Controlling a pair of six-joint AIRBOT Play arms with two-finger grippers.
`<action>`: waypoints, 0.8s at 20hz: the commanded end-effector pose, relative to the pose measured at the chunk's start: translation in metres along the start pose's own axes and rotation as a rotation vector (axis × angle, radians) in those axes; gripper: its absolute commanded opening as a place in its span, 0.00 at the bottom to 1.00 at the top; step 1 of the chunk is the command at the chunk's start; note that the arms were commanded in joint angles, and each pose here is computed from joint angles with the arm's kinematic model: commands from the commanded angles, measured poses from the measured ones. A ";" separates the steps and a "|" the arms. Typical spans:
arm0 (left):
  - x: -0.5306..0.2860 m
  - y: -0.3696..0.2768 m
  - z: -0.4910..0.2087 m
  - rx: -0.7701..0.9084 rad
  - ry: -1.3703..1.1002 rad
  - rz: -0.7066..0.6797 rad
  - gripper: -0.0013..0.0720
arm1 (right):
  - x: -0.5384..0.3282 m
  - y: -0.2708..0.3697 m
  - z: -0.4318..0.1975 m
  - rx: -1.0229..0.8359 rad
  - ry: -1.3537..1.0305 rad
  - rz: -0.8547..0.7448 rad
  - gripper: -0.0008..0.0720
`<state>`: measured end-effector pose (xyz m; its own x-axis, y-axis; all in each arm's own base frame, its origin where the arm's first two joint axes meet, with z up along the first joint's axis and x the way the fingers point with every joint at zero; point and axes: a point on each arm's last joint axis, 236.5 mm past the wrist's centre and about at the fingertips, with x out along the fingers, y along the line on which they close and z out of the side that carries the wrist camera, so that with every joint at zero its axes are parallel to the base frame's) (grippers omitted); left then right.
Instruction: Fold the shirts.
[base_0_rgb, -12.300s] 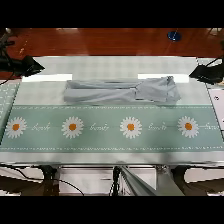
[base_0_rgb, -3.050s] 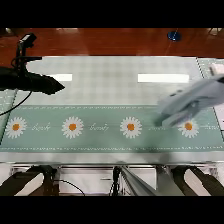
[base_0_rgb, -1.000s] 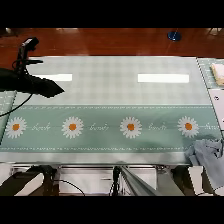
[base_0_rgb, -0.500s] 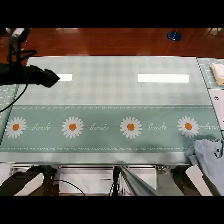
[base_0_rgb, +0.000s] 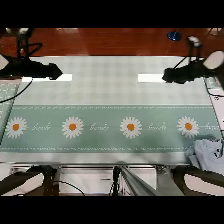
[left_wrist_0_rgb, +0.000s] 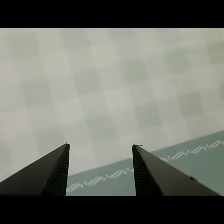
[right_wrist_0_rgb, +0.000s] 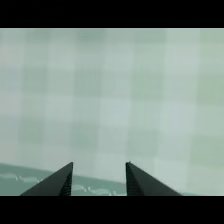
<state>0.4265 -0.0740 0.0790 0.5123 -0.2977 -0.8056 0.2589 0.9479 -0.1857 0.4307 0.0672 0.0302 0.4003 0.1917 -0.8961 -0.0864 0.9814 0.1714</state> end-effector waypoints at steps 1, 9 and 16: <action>0.024 0.027 -0.052 -0.078 0.301 0.076 0.64 | 0.002 -0.003 -0.049 -0.157 0.235 -0.216 0.61; 0.056 0.014 -0.006 -0.031 0.206 0.057 0.67 | 0.005 0.001 -0.043 -0.144 0.203 -0.193 0.62; 0.073 0.002 -0.006 0.028 0.208 0.059 0.67 | 0.011 0.015 -0.010 -0.124 0.055 -0.142 0.69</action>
<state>0.4559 -0.0893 0.0202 0.3445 -0.2132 -0.9143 0.2469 0.9602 -0.1309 0.4145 0.0797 0.0144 0.3212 0.0294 -0.9466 -0.1490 0.9886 -0.0198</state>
